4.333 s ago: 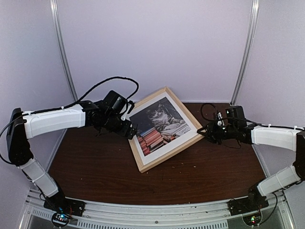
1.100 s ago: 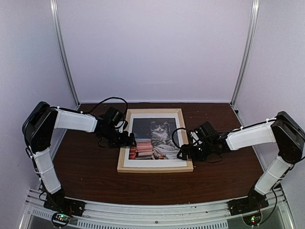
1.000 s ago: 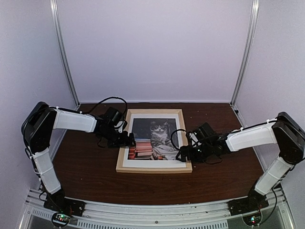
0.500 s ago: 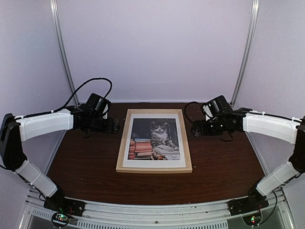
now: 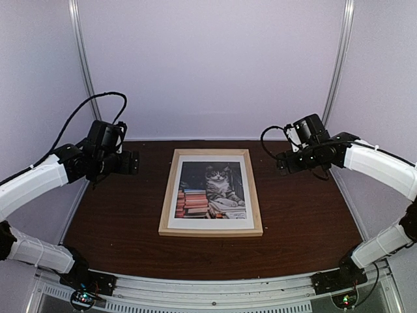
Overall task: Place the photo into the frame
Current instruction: Reset both arms
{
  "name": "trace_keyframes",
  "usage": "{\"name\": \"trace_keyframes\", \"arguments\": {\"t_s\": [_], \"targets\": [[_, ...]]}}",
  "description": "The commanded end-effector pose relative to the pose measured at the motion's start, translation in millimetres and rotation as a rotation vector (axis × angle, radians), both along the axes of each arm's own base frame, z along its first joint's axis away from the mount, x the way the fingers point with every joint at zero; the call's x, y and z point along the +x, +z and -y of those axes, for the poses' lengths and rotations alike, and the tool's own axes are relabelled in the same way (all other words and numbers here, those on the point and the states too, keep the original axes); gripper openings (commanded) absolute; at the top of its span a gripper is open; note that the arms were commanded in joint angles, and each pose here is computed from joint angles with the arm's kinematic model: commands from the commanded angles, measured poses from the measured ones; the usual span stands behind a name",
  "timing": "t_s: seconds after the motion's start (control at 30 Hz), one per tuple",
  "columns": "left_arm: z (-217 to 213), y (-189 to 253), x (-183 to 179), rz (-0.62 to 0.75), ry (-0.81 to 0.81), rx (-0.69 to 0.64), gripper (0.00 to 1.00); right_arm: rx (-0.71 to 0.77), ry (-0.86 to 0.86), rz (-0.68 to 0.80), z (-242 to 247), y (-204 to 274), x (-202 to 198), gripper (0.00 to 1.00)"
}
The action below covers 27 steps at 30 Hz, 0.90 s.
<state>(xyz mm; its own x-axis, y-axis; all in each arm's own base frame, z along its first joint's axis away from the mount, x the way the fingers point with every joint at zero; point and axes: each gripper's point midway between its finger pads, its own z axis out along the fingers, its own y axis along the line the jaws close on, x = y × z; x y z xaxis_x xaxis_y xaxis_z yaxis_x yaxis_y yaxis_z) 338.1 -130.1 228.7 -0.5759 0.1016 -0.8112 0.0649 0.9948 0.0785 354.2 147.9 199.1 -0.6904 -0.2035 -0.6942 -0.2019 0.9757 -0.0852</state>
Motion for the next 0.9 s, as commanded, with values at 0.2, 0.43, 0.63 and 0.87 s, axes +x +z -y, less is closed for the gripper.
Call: {"name": "trace_keyframes", "arguments": {"t_s": [0.2,0.43,0.63,0.87], "targets": [[-19.5,16.0,-22.1,0.076,-0.012,0.009,0.98,-0.009,0.024,0.141,15.3,45.2,-9.0,1.00],[-22.6,13.0,-32.3,0.103,-0.026,-0.022,0.98,0.040,0.032,0.229,19.5,55.4,-19.9,1.00],[-22.1,7.8,-39.5,0.115,-0.049,-0.048,0.98,0.035,0.028,0.252,25.2,50.8,-25.7,1.00],[-22.6,3.2,-42.1,0.116,-0.056,-0.047,0.98,0.043,0.019,0.256,25.1,45.7,-24.6,1.00]]}}
